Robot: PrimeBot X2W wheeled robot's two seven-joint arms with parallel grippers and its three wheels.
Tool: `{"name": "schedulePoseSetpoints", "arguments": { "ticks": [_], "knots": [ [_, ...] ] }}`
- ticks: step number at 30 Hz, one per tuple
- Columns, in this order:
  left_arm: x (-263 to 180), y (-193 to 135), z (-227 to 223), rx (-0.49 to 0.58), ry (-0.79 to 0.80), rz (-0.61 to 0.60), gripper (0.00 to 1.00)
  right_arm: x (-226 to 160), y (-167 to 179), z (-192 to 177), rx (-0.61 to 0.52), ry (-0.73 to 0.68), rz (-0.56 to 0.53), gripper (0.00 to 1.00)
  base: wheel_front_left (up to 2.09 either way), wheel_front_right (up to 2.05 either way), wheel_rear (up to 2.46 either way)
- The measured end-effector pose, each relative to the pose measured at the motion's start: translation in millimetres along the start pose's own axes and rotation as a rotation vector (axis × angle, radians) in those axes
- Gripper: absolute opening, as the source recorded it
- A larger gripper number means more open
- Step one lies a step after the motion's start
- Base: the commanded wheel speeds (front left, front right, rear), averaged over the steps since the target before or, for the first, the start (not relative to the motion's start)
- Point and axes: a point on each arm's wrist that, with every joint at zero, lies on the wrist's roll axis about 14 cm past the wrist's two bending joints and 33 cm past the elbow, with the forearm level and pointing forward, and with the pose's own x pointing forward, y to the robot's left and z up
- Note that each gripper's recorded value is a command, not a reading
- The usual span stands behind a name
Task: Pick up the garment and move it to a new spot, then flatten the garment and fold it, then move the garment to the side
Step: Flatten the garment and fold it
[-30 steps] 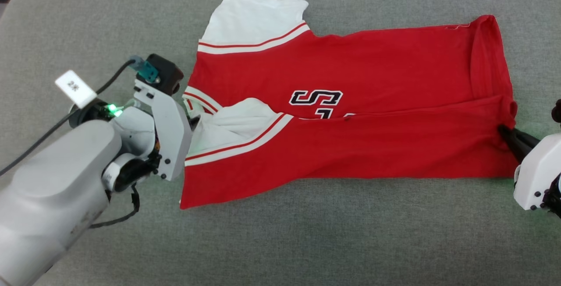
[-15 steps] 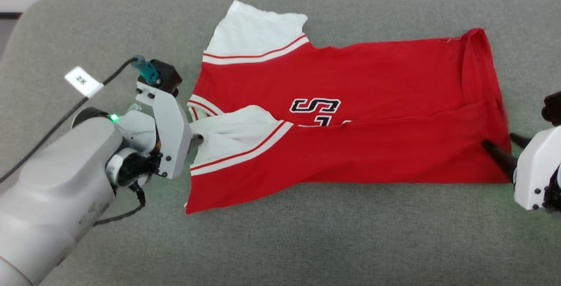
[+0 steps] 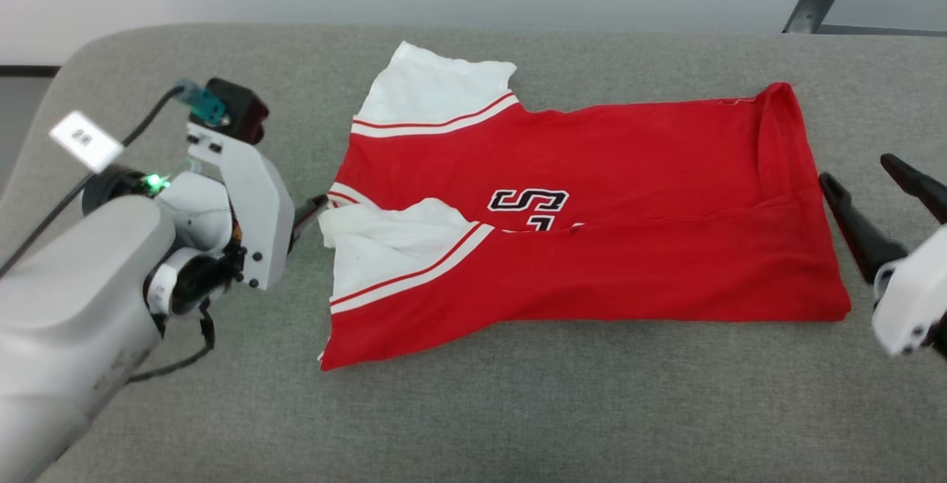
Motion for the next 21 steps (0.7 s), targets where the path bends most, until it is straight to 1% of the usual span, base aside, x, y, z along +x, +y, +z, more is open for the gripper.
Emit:
{"name": "schedulePoseSetpoints", "arguments": {
  "ticks": [2,4,6,7,9,12,14,16,19,21],
  "knots": [
    [-3,-1,4,-0.016,-0.04,0.007,1.0,-7,2,3,-0.045,-0.067,-0.006,1.0,0.0,0.0,0.0],
    [-6,-5,5,-0.03,-0.069,0.007,1.0,-14,3,4,-0.044,-0.135,-0.021,1.0,0.0,0.0,0.0],
    [-9,-10,-3,-0.072,-0.067,0.003,1.0,-23,3,8,-0.083,-0.207,-0.036,1.0,0.0,0.0,0.0],
    [-10,-14,-9,-0.094,-0.056,-0.003,1.0,-27,2,9,-0.084,-0.242,-0.05,1.0,0.0,0.0,0.0],
    [-13,-20,-23,-0.141,-0.019,-0.01,1.0,-37,2,10,-0.115,-0.314,-0.069,1.0,0.0,0.0,0.0],
    [-18,-28,-42,-0.198,0.06,-0.02,1.0,-51,1,12,-0.131,-0.419,-0.111,1.0,0.0,0.0,0.0],
    [-20,-31,-52,-0.223,0.109,-0.017,1.0,-61,-1,12,-0.121,-0.477,-0.143,1.0,0.0,0.0,0.0],
    [-23,-33,-56,-0.261,0.155,-0.019,1.0,-68,0,7,-0.13,-0.5,-0.17,1.0,0.0,0.0,0.0],
    [-24,-37,-61,-0.314,0.229,-0.026,1.0,-76,-4,3,-0.101,-0.522,-0.219,1.0,0.0,0.0,0.0],
    [-23,-42,-66,-0.328,0.288,-0.037,1.0,-80,-8,0,-0.087,-0.524,-0.252,1.0,0.0,0.0,0.0]
  ]
}}
